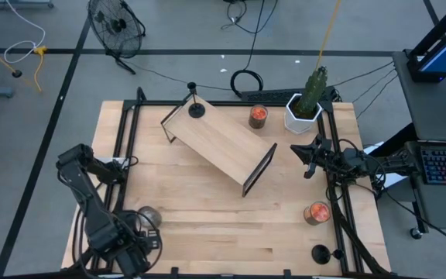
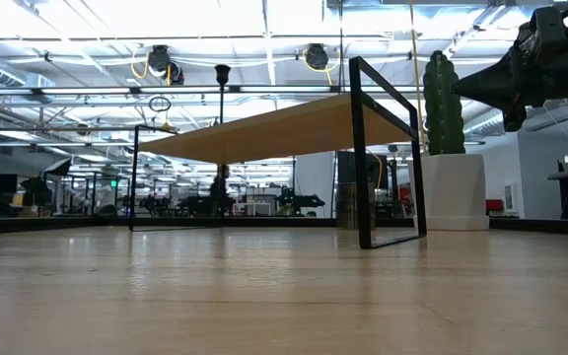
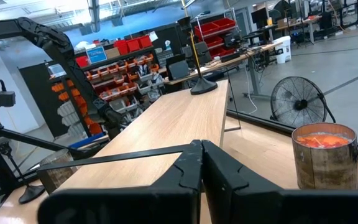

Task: Pick & Place candle stick holders
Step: Put the left black candle holder on the shelf

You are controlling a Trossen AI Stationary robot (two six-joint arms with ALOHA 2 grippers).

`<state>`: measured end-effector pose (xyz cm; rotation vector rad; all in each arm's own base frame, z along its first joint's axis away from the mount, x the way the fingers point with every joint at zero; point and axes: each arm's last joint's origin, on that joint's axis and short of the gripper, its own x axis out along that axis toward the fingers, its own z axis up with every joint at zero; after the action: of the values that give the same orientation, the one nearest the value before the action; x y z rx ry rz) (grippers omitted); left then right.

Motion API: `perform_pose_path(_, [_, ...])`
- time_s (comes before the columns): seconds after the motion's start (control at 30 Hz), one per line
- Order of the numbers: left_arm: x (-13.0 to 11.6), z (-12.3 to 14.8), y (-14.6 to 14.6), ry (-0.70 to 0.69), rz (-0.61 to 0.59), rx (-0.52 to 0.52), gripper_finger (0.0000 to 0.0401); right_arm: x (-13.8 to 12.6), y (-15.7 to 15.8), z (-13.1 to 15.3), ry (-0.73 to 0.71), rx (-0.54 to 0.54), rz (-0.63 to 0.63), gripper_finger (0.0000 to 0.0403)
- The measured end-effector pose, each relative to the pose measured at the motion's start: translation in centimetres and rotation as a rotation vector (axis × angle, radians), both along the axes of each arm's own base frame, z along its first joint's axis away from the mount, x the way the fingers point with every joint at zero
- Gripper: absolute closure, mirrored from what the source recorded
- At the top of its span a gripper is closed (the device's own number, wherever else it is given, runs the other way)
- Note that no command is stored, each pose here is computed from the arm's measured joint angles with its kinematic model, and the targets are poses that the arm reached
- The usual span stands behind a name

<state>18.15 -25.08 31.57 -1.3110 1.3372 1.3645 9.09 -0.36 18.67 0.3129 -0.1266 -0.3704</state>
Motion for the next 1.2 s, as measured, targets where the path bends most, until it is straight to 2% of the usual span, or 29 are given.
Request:
perform_pose_path(0.3, [0.2, -1.7, -0.4, -0.004, -0.005, -0.011, 0.0265, 0.0, 0.0, 0.0, 0.000, 0.000, 0.000, 0.0399])
perform_pose_path(0.97, [-0.4, -1.7, 0.1, 0.056, -0.066, 0.021, 0.0265, 0.0, 0.0, 0.0, 0.000, 0.000, 0.000, 0.0399])
perform_pose_path(1.2, [-0.4, -3.9, -0.2, 0.115, -0.077, -0.033, 0.0265, 0.0, 0.0, 0.0, 0.000, 0.000, 0.000, 0.0399])
